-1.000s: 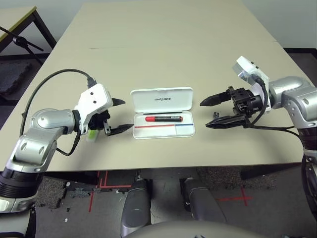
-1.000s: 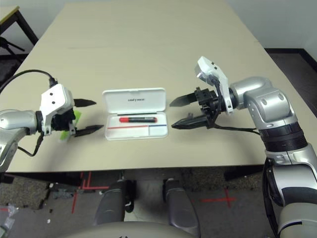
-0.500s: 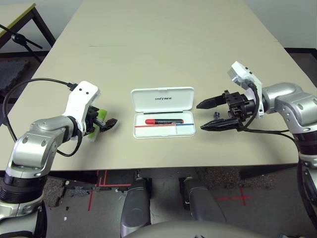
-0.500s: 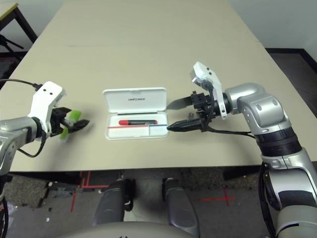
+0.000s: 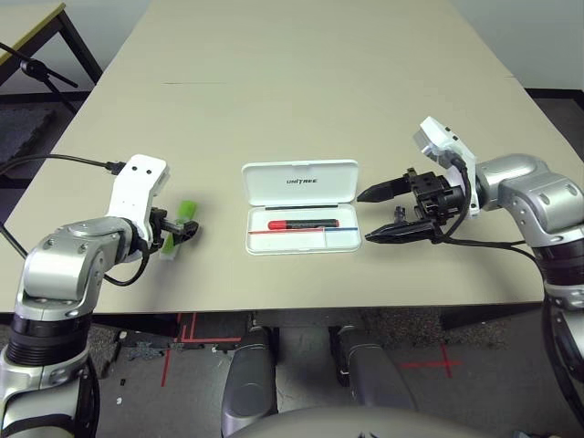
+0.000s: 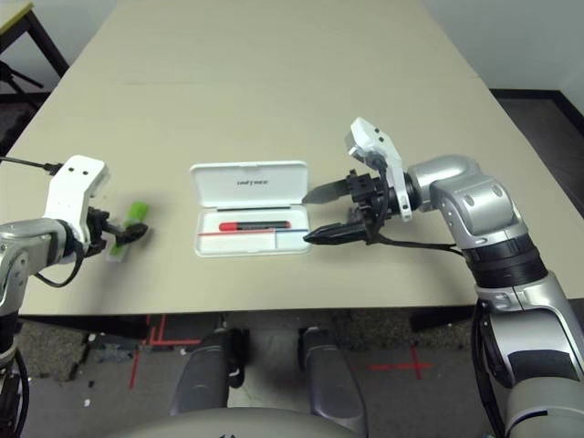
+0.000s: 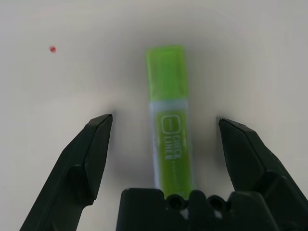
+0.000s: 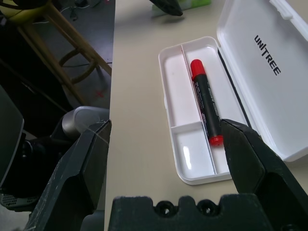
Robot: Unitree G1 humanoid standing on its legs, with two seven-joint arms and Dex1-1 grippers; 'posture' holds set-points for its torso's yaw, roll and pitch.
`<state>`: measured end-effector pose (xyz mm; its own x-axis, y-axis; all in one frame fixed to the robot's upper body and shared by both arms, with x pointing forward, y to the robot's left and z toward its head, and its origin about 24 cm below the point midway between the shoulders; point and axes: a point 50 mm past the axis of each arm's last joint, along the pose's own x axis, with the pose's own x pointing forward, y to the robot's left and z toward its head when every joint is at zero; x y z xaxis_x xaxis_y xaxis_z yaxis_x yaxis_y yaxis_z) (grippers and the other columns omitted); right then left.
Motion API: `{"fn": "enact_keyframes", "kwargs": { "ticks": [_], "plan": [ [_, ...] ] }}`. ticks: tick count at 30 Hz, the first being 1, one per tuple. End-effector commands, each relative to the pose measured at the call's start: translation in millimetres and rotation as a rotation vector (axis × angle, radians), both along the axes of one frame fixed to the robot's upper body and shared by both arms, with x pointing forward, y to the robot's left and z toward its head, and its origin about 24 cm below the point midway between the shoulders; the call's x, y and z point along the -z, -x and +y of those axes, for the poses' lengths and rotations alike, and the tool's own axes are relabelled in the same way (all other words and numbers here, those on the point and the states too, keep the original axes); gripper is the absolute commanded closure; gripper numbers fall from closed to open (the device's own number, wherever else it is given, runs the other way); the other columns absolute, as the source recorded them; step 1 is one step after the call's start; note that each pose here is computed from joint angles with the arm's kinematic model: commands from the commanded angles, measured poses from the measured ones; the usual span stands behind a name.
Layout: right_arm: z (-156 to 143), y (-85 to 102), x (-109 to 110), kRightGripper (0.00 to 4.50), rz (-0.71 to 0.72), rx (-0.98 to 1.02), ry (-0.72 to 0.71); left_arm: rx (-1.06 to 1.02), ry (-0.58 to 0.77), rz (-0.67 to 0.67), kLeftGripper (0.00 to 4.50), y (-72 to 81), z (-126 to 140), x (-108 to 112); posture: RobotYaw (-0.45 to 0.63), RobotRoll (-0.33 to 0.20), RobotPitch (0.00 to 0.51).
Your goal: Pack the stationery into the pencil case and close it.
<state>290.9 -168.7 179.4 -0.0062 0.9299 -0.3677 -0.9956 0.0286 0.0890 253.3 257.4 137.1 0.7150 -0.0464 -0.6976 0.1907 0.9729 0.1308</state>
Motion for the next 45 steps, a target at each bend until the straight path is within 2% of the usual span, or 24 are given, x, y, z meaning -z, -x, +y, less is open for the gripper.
{"fn": "enact_keyframes", "kwargs": {
  "ticks": [1, 2, 5, 12, 13, 17, 21, 25, 29, 31, 33, 37, 41, 45],
  "plan": [
    [0, 0.9, 6, 0.02, 0.002, 0.003, 0.020, -0.053, 0.056, 0.049, 0.00, 0.9, 1, 5, 0.06, 0.000, 0.161],
    [-1, 0.9, 6, 0.02, 0.001, 0.004, 0.022, -0.060, 0.069, 0.056, 0.00, 0.7, 1, 6, 0.06, 0.000, 0.161],
    [-1, 1.1, 7, 0.00, -0.003, 0.005, 0.025, -0.066, 0.091, 0.065, 0.60, -0.1, 0, 7, 0.06, 0.000, 0.158],
    [-2, 0.2, 7, 0.00, -0.016, 0.010, 0.031, -0.071, 0.096, 0.079, 3.25, -0.6, 0, 9, 0.06, 0.000, 0.152],
    [-1, 0.1, 7, 0.00, -0.017, 0.010, 0.032, -0.069, 0.094, 0.078, 3.45, -0.9, 0, 10, 0.06, 0.000, 0.152],
    [-1, -0.2, 8, 0.00, -0.018, 0.008, 0.035, -0.038, 0.061, 0.054, 3.44, -2.7, 3, 7, 0.06, 0.000, 0.152],
    [-1, 0.1, 9, 0.00, -0.018, 0.006, 0.039, 0.082, 0.007, -0.026, 3.44, -3.8, 11, -6, 0.06, 0.000, 0.156],
    [0, 0.0, 10, 0.00, -0.017, 0.004, 0.043, 0.324, -0.034, -0.125, 3.44, 0.2, 10, -22, 0.07, 0.000, 0.158],
    [0, -0.7, 11, 0.00, -0.017, 0.002, 0.046, 0.597, -0.088, -0.160, 3.44, 10.5, 3, -34, 0.07, 0.000, 0.158],
    [0, -1.1, 11, 0.00, -0.019, 0.002, 0.048, 0.742, -0.124, -0.191, 3.44, 14.1, -2, -40, 0.07, 0.000, 0.158],
    [0, -1.8, 11, 0.00, -0.023, 0.003, 0.052, 0.910, -0.106, -0.188, 3.44, 23.2, -12, -44, 0.07, 0.000, 0.158],
    [-1, -2.5, 12, 0.00, -0.026, 0.006, 0.058, 1.059, -0.075, -0.178, 3.44, 30.7, -30, -46, 0.07, 0.000, 0.158],
    [-3, -3.4, 13, 0.00, -0.032, 0.011, 0.075, 1.170, -0.071, -0.168, 3.44, 28.2, -53, -42, 0.08, 0.000, 0.156],
    [-3, -5.3, 14, 0.00, -0.039, 0.012, 0.092, 1.255, -0.101, -0.160, 3.44, 15.1, -77, -32, 0.07, 0.000, 0.152]
  ]
}}
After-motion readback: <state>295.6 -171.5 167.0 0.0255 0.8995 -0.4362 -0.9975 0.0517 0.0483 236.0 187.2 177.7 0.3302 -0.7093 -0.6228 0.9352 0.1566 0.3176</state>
